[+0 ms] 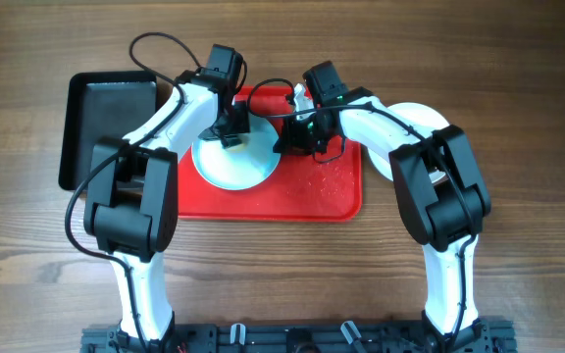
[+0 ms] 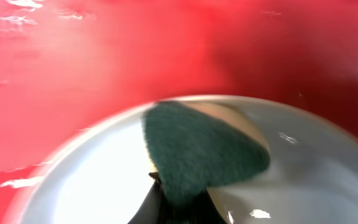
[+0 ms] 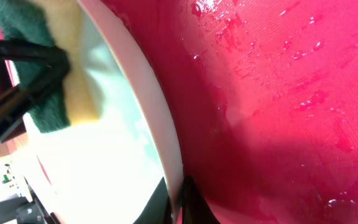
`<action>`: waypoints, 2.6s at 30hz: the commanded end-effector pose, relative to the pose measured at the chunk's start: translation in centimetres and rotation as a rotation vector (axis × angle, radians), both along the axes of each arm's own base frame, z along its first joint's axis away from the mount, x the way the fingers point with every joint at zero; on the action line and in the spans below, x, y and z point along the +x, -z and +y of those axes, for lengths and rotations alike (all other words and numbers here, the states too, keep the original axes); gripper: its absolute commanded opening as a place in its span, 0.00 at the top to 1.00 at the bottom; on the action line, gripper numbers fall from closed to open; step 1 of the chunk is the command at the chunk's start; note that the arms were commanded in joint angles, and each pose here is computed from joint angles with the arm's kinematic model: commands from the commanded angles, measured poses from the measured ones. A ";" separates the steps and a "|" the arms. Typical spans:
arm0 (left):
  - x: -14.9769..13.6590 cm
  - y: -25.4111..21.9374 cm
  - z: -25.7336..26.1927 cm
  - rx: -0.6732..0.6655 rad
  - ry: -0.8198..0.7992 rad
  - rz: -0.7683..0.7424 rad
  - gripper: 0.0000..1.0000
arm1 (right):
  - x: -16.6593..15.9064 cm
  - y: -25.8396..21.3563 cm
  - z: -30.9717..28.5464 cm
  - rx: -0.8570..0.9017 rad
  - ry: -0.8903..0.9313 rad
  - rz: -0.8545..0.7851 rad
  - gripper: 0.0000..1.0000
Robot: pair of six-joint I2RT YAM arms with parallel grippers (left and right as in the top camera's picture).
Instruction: Clean dirty plates on tray and stack at the side
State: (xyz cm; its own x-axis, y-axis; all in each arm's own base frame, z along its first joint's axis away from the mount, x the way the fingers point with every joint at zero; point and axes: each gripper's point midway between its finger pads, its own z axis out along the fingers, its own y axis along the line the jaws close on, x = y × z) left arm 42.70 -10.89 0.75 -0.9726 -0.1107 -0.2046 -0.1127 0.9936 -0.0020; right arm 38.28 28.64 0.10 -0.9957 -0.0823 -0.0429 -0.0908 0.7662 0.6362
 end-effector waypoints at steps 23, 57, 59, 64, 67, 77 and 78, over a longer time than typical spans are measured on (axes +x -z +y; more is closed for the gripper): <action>-0.5 -8.6 8.6 0.088 -0.189 0.081 0.96 | -1.5 0.8 -0.8 -0.034 -0.017 0.056 0.96; -0.5 -8.2 6.6 -0.025 -0.164 0.099 0.96 | -0.8 -21.3 -10.8 -1.218 0.314 -0.970 0.96; -0.5 -8.2 6.6 -0.025 -0.164 0.099 0.96 | -1.1 -22.3 -10.5 -1.255 0.325 -1.018 0.96; -0.5 -8.2 6.6 -0.025 -0.164 0.100 0.96 | -2.2 -24.9 -9.9 -1.351 0.363 -1.147 0.96; -0.5 -8.2 6.6 -0.025 -0.164 0.100 0.96 | -2.8 -26.4 -9.6 -1.403 0.388 -1.215 0.96; -0.5 -8.2 6.6 -0.025 -0.164 0.100 0.96 | -4.4 -28.2 -7.9 -1.462 0.360 -1.316 0.96; -0.5 -8.2 6.6 -0.025 -0.164 0.100 0.96 | -4.4 -28.2 -7.9 -1.461 0.362 -1.317 0.96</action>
